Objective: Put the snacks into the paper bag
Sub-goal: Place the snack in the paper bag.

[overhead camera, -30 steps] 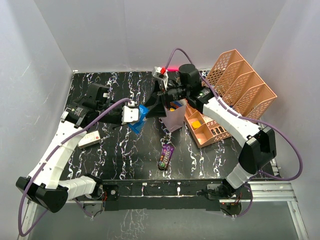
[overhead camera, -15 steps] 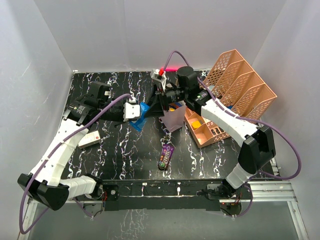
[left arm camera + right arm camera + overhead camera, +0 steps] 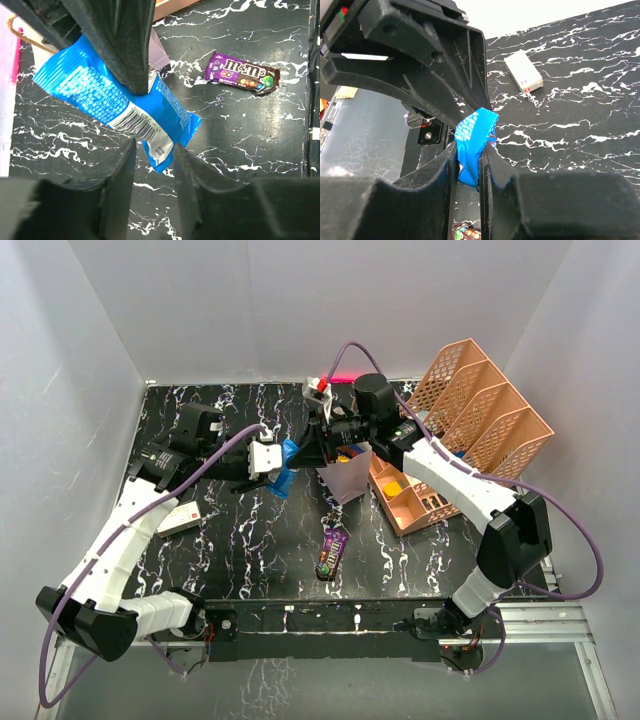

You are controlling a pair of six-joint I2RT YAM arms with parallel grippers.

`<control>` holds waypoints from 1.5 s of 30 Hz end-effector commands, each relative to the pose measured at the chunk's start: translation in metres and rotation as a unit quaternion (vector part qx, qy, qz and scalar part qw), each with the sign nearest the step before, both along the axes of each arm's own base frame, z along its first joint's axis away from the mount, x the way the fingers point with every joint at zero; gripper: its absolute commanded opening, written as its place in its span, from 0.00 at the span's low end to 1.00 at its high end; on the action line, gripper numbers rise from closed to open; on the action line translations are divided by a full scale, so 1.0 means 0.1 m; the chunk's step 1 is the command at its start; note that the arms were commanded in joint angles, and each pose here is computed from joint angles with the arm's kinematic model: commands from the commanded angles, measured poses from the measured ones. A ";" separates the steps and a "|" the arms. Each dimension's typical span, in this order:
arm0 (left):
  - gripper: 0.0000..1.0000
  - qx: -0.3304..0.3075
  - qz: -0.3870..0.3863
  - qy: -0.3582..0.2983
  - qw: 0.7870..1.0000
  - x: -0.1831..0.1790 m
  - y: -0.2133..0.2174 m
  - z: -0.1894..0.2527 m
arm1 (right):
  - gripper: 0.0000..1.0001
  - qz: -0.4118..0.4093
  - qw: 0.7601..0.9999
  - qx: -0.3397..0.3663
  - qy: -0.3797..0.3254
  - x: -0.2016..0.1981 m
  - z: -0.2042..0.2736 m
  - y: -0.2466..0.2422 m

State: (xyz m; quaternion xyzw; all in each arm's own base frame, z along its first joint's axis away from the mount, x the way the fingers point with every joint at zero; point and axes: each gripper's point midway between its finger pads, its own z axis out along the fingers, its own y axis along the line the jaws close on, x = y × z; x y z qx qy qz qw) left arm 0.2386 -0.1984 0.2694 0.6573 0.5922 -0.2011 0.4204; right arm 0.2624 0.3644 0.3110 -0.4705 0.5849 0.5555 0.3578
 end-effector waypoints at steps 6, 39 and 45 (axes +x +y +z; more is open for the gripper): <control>0.50 -0.013 0.090 -0.012 0.996 0.16 0.21 0.11 | 0.17 -0.056 0.993 0.033 -0.098 0.04 0.62 -0.41; 0.69 -0.020 0.185 0.008 0.983 0.41 0.46 -0.12 | 0.17 -0.289 0.940 -0.104 -0.146 1.14 0.22 -1.15; 0.69 -0.022 0.182 0.009 0.983 0.40 0.44 -0.12 | 0.17 -0.276 0.947 -0.109 -0.120 1.20 0.05 -0.96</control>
